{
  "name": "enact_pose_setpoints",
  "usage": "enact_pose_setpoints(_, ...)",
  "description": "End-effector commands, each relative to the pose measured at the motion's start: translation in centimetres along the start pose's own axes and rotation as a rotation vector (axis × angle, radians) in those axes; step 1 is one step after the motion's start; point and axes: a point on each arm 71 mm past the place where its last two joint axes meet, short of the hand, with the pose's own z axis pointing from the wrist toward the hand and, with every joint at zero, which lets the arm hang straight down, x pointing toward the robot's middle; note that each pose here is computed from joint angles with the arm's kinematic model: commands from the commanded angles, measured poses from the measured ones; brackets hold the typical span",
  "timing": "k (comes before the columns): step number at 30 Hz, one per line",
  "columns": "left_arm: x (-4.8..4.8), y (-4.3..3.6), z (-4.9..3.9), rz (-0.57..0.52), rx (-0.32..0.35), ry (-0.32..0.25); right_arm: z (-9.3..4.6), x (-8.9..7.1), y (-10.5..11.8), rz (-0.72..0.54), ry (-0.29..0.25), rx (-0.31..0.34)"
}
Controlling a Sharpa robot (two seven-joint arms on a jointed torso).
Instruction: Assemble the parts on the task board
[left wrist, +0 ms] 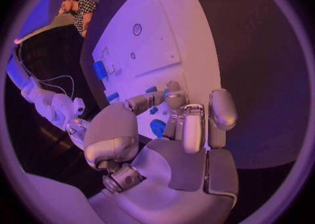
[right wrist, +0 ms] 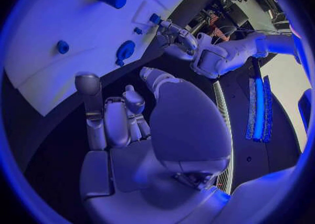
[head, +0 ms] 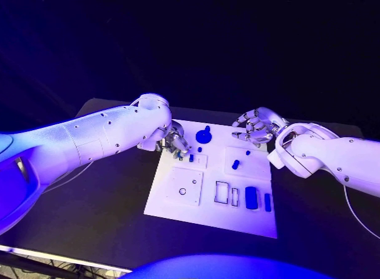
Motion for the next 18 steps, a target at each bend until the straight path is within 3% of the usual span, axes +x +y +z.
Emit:
enact_pose_setpoints(1, 0.17, -0.22, -0.03, 0.010, 0.014, 0.023, 0.01, 0.15, 0.08, -0.006, 0.016, -0.009)
enact_pose_setpoints(18, 0.31, -0.25, -0.02, 0.015, 0.023, 0.030, 0.02, 0.16, 0.08, -0.006, 0.016, -0.009)
